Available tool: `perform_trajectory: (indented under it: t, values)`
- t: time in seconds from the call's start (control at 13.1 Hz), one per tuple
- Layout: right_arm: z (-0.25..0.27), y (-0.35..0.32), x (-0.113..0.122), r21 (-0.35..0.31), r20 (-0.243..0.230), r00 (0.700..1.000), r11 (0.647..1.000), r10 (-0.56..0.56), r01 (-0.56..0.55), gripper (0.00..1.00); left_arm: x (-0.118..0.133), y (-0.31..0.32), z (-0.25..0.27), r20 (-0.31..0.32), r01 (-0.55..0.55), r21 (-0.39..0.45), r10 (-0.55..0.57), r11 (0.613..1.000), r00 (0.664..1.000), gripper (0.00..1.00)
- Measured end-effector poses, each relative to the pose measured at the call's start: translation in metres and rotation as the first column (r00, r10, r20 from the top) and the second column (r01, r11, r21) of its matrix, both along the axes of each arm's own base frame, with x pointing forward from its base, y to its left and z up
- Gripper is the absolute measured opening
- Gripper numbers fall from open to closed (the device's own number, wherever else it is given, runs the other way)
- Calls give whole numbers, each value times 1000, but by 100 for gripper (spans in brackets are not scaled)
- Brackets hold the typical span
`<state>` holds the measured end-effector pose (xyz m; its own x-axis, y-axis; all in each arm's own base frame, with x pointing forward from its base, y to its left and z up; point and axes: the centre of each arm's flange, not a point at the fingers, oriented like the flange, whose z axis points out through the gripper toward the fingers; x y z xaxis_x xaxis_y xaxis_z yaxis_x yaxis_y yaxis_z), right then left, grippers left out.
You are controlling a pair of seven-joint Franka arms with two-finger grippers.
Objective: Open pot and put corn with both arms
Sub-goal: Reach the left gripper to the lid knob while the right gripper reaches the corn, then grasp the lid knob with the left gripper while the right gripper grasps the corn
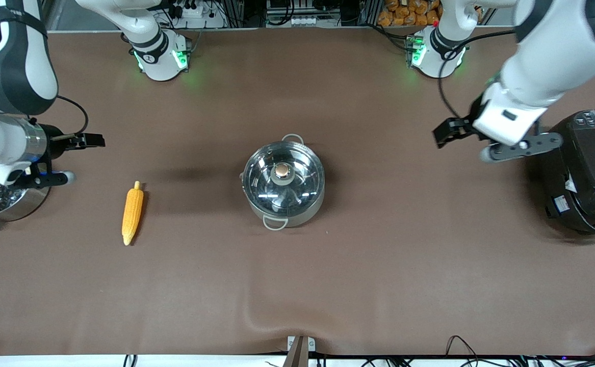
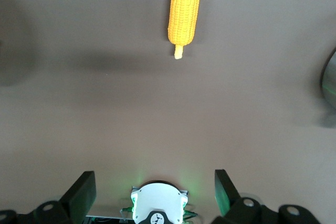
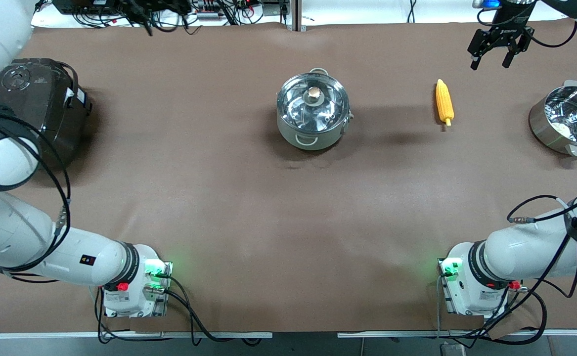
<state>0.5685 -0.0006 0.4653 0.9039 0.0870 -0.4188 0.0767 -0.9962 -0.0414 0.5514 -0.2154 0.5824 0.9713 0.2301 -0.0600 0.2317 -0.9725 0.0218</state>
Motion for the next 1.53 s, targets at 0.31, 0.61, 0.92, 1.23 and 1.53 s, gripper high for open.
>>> perform_trajectory:
  t: [0.31,0.61,0.92,1.23,1.53]
  values:
    - [-33,-9,25,-9,-7,1000,1000,-15,15,100,2,-72,-20,4,-90,-5,90,996,996,100]
    - [-68,-7,54,-13,74,997,1000,-9,10,100,-8,-130,-51,-6,-106,-1,106,994,994,100]
    - [-139,-4,63,-19,132,991,1000,0,2,100,-22,-197,-82,26,-217,-42,218,975,976,100]
    - [-212,-3,45,-21,241,970,1000,18,-13,100,-30,-265,-119,29,-334,-65,337,940,941,100]
    - [-238,-26,41,-28,405,913,999,40,-31,100,-28,-302,-162,69,-443,-87,449,892,891,100]
